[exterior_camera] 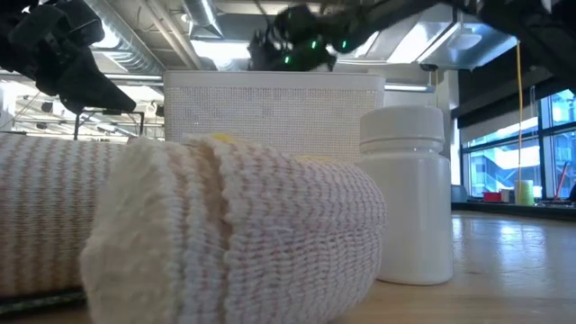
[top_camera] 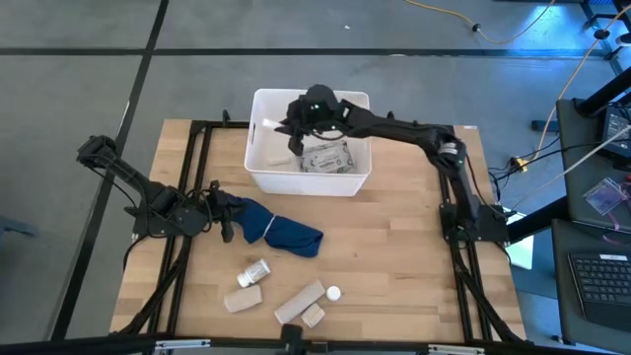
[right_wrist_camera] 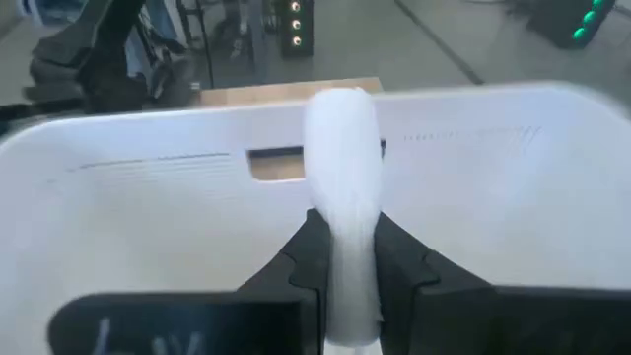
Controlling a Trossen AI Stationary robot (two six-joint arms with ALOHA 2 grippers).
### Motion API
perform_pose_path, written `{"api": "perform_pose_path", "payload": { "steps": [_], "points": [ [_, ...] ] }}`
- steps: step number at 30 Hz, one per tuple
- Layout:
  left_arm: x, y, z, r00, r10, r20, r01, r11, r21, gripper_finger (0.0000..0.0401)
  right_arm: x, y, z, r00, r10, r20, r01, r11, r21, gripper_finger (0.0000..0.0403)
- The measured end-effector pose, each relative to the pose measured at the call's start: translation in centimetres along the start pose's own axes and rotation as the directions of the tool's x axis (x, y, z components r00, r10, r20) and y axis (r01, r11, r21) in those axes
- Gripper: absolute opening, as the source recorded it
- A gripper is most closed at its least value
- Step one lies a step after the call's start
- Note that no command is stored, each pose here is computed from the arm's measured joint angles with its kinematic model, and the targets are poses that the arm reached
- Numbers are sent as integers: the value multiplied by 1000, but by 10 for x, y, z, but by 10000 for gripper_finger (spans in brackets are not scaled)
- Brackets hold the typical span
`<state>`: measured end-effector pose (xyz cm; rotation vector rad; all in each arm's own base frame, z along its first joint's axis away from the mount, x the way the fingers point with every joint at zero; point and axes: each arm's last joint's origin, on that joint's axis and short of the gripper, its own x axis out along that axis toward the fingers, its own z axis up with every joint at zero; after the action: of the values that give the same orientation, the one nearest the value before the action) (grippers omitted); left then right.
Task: Pick & place medical supplies in basket/bin
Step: Put the white bandage into the white bin, then put the left white medicine bottle into the white bin
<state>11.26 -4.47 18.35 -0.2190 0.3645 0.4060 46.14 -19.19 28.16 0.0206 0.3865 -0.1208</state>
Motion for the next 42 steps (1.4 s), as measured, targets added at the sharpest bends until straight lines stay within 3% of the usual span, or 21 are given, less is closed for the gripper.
{"api": "perform_pose_path", "payload": {
  "steps": [7,24,36,42],
  "points": [
    [0,0,0,1000,4,2,-4,1000,9,4,32,-10,-42,994,72,-87,-66,995,73,47],
    [0,1,-1,1000,6,-2,-6,1000,11,7,55,-12,-83,974,56,-219,-33,994,107,53],
    [0,0,0,1000,6,1,-6,1000,29,18,54,-11,-84,970,65,-233,-33,990,139,152],
    [0,-8,7,993,-119,15,118,992,34,64,53,-12,-76,973,65,-220,-35,990,136,208]
  ]
}}
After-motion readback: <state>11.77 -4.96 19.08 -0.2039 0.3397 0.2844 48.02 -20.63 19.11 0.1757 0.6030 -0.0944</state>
